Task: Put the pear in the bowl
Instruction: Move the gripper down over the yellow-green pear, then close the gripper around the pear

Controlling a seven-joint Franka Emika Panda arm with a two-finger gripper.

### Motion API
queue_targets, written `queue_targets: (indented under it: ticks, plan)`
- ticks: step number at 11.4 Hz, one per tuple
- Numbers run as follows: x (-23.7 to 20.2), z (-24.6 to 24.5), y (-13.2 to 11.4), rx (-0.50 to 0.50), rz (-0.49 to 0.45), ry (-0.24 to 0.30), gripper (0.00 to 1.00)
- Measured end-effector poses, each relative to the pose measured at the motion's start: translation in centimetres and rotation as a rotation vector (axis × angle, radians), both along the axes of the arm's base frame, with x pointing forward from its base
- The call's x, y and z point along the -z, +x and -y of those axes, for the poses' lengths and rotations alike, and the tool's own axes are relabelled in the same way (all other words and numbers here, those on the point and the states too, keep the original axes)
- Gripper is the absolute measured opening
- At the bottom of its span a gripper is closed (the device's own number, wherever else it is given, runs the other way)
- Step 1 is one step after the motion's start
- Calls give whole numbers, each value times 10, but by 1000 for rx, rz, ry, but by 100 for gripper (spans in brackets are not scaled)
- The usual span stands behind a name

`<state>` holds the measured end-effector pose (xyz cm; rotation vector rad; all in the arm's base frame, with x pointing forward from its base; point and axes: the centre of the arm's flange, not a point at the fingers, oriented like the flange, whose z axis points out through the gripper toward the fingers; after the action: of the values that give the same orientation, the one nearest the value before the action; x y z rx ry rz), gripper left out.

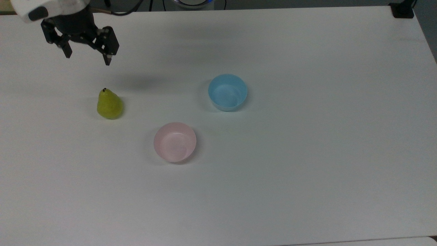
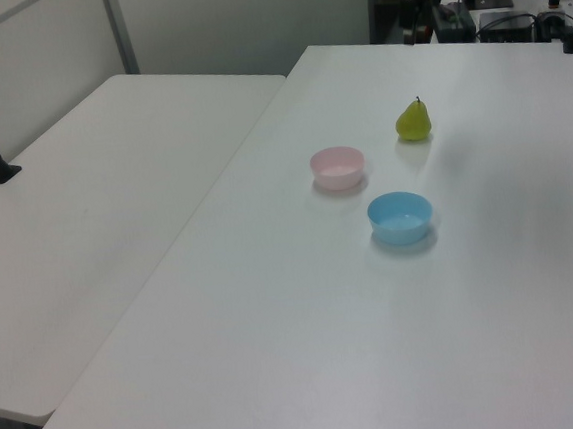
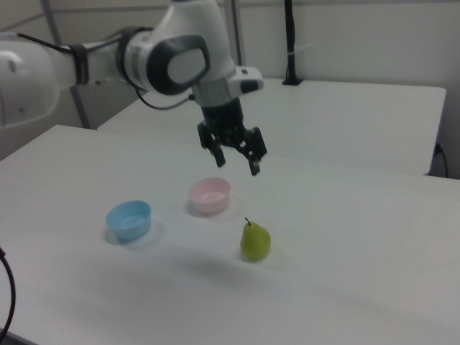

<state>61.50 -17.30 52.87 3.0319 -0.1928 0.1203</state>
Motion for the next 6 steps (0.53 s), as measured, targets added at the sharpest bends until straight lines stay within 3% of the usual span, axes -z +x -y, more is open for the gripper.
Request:
queue_targets:
  ticks: [6]
  plan:
    - [124, 10, 28, -140, -183, -50, 100]
